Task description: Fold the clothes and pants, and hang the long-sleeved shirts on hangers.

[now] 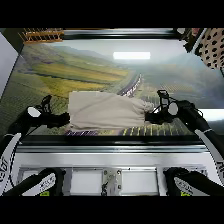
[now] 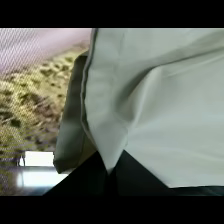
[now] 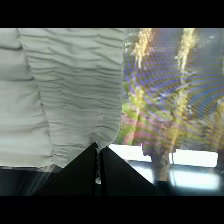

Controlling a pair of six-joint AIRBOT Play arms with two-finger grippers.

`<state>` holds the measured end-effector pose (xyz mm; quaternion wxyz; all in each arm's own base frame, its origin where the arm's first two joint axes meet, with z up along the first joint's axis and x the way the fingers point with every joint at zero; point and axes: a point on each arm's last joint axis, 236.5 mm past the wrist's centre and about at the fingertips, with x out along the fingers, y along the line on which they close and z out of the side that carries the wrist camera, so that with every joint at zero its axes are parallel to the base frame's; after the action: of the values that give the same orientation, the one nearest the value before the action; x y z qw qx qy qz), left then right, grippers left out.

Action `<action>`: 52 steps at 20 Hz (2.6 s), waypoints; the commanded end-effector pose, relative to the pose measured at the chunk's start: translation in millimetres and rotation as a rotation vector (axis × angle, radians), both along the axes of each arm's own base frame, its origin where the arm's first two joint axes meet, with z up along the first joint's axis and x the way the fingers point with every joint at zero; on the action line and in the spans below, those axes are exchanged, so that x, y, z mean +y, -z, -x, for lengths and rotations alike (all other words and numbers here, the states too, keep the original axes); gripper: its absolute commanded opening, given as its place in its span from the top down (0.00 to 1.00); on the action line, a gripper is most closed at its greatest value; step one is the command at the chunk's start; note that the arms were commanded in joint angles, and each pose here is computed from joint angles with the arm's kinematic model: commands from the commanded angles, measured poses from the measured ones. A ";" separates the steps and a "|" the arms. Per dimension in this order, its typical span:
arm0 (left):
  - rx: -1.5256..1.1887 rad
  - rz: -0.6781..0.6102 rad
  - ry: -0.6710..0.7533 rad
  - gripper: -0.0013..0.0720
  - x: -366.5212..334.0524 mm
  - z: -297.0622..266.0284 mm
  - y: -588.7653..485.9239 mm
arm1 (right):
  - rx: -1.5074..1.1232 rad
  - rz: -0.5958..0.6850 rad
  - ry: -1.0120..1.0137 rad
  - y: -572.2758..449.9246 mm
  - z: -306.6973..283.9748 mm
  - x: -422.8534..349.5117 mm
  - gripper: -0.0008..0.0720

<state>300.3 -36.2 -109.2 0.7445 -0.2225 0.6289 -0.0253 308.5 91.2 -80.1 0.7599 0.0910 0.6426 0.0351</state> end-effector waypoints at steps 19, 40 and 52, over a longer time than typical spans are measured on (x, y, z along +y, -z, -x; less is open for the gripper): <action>-0.340 0.003 0.013 0.43 -18.7 -18.9 -138.6 | -0.115 -0.312 -0.029 -92.8 -7.2 -22.7 0.05; -0.398 0.040 0.181 0.98 -84.1 -12.5 -148.5 | -0.058 -0.651 0.032 26.5 -73.3 60.3 0.01; -0.399 0.040 0.181 0.98 -84.1 -12.7 -148.7 | -0.059 -0.700 0.025 15.9 -73.1 83.3 0.96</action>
<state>312.7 -120.3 38.8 0.8437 -0.1704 0.4870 -0.1479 381.7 173.0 -99.5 0.7024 0.3509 0.5695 0.2432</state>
